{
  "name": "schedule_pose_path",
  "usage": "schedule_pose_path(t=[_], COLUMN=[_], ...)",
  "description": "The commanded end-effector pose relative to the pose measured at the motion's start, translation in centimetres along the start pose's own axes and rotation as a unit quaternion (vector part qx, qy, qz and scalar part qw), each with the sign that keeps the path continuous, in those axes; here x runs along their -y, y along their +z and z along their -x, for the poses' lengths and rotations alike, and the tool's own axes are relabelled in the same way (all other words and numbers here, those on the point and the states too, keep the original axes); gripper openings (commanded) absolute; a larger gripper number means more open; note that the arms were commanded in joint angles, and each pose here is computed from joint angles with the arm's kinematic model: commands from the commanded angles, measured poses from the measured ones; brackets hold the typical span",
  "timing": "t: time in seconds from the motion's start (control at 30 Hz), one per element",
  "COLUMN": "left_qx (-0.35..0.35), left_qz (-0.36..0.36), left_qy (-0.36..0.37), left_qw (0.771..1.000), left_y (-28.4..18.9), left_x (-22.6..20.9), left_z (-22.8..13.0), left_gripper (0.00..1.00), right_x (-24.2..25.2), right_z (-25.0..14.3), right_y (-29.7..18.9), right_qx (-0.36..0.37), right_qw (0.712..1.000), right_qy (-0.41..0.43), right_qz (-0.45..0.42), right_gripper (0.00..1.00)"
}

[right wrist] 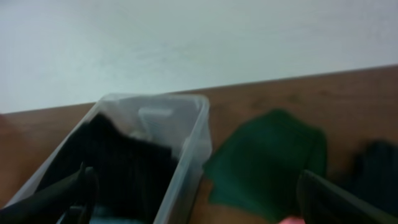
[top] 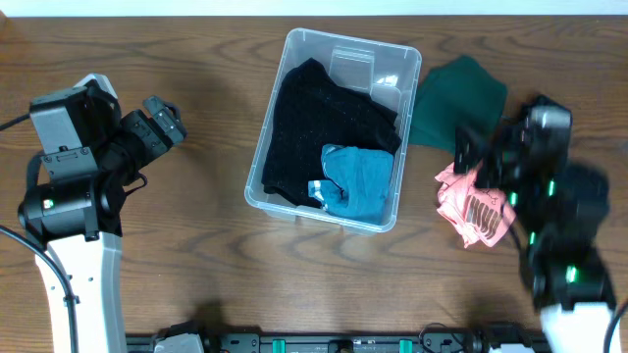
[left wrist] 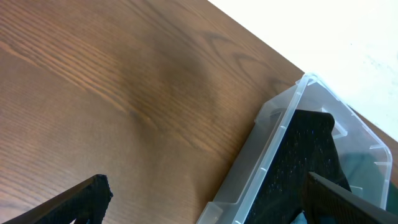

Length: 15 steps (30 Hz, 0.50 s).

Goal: Pack container
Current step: 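Reach the right gripper to the dark navy shirt and grasp it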

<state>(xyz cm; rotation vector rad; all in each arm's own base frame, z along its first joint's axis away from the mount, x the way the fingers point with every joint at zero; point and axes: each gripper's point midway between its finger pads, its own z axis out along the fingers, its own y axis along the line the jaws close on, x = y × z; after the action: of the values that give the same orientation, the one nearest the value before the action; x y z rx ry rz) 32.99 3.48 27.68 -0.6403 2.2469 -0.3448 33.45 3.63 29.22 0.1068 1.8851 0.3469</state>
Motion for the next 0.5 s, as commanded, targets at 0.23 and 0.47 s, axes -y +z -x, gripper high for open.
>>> schedule_pose_path(t=[0.23,0.47], left_qx=[0.008,0.008], left_qz=[0.006,0.006], left_qy=[0.002,0.002], left_qw=[1.0,1.0], left_y=[-0.2,-0.2], left_x=[-0.2,-0.2], left_z=[0.5,0.5], left_gripper=[0.98,0.98], right_x=[5.7,18.7], right_z=[1.9,-3.1], right_y=[5.9,5.8], right_qx=[-0.072,-0.134], right_qw=[0.995,0.962], right_qy=[0.068,0.182], right_qz=[-0.028,-0.152], right_gripper=[0.99,0.99])
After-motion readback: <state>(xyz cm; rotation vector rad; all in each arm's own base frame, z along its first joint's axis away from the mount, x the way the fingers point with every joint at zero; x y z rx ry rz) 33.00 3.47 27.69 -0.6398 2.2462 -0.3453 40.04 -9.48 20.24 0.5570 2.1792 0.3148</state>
